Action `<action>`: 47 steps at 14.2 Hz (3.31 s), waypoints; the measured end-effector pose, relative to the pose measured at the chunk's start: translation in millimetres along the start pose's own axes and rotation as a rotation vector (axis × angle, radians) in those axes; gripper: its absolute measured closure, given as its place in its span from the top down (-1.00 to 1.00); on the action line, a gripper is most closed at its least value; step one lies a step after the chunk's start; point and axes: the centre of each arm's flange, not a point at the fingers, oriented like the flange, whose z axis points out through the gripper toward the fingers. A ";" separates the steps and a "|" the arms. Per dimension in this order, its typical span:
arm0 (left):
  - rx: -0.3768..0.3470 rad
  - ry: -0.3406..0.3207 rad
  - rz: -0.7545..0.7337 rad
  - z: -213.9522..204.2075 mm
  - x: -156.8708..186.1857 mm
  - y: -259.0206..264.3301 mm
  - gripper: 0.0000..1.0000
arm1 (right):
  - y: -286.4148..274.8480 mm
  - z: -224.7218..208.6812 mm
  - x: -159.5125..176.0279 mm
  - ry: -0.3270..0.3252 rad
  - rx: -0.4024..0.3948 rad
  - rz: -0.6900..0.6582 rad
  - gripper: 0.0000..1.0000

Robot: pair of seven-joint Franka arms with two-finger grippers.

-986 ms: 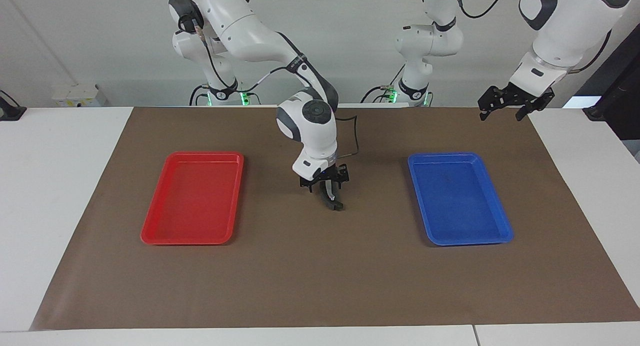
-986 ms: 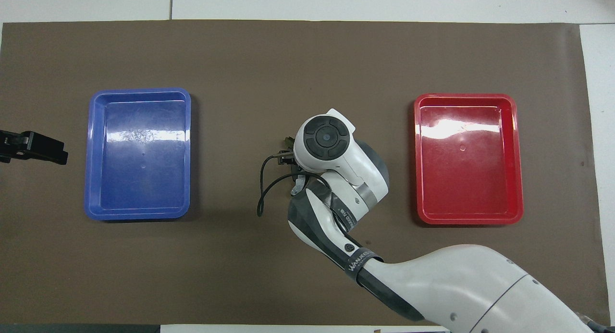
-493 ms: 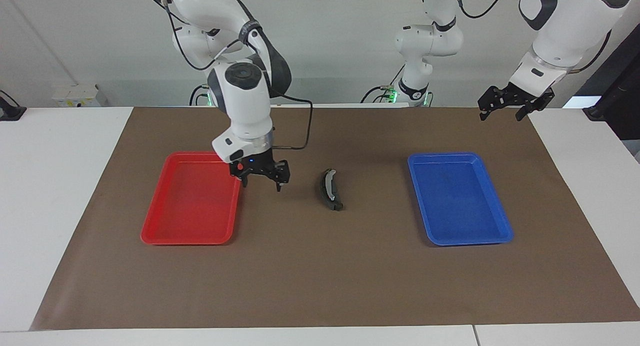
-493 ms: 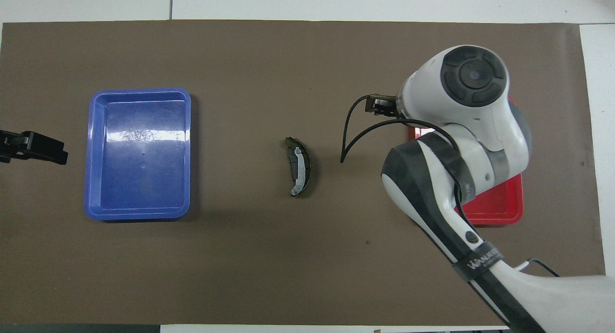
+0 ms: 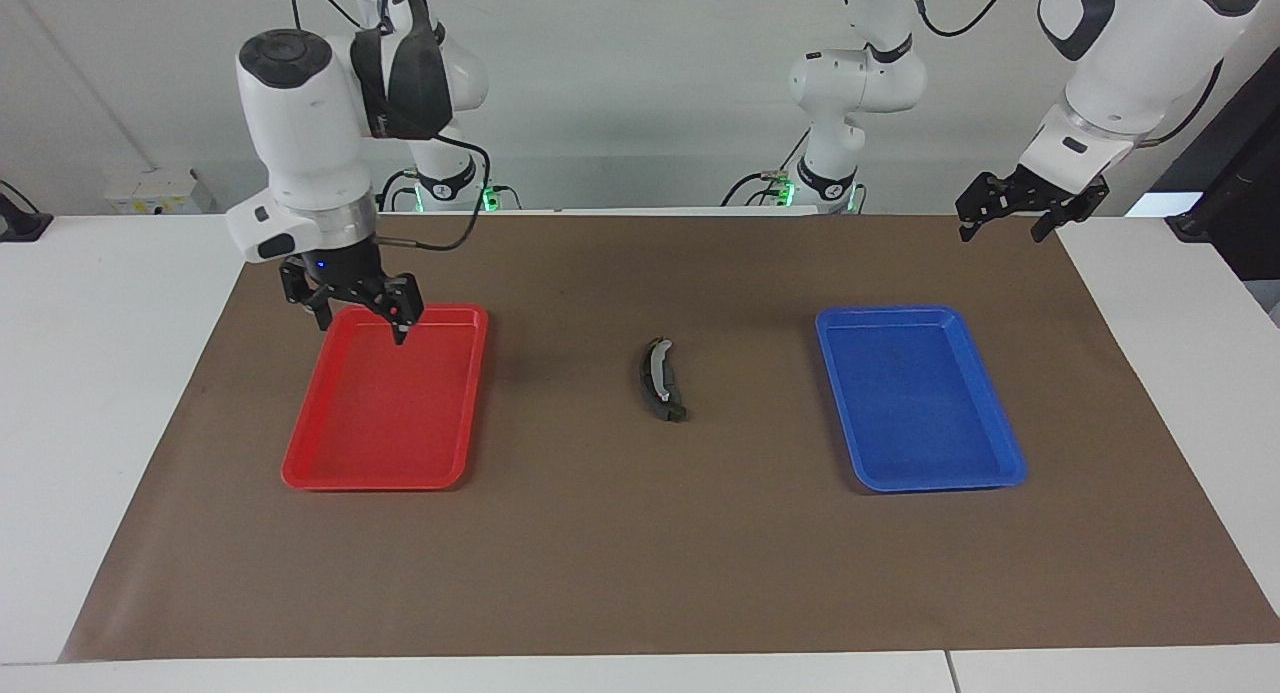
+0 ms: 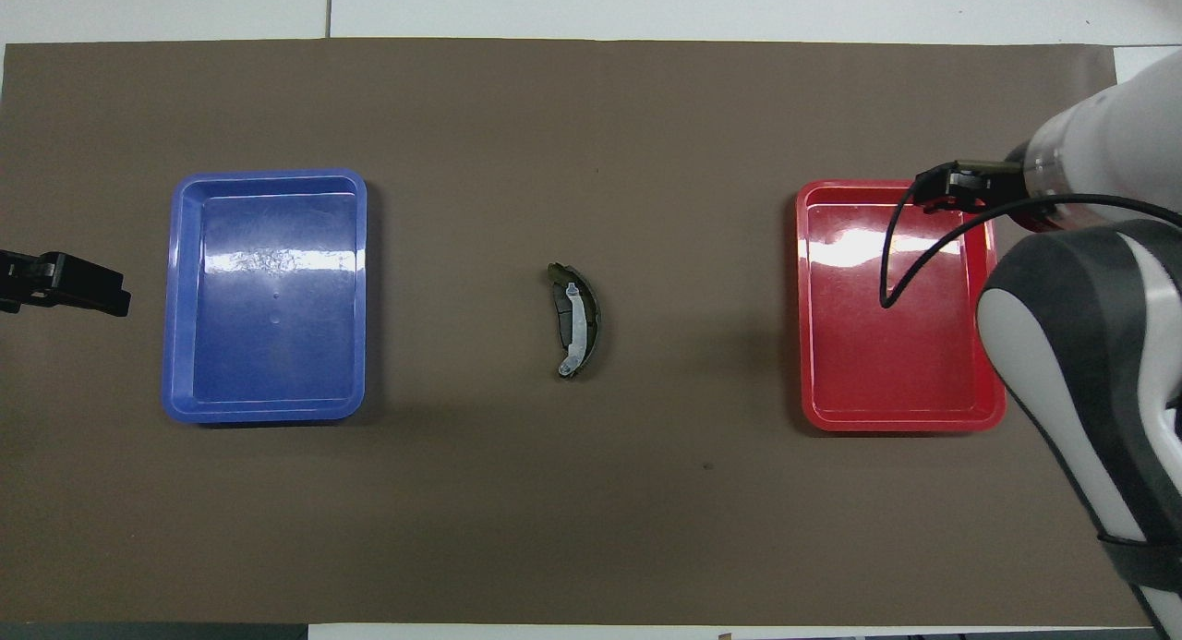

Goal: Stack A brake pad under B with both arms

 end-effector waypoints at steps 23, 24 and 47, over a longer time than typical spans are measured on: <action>0.000 0.000 0.000 0.0 0.0 0.0 1.00 | 70.4 -59.5 -29.3 -0.166 0.105 -0.023 0.99; 0.000 0.000 0.000 0.0 0.0 0.0 1.00 | 70.5 -59.7 -29.3 -0.165 0.104 -0.031 0.99; 0.000 0.000 -0.001 0.0 0.0 -0.3 1.00 | 56.4 -62.7 -31.7 -0.162 0.098 -0.084 0.99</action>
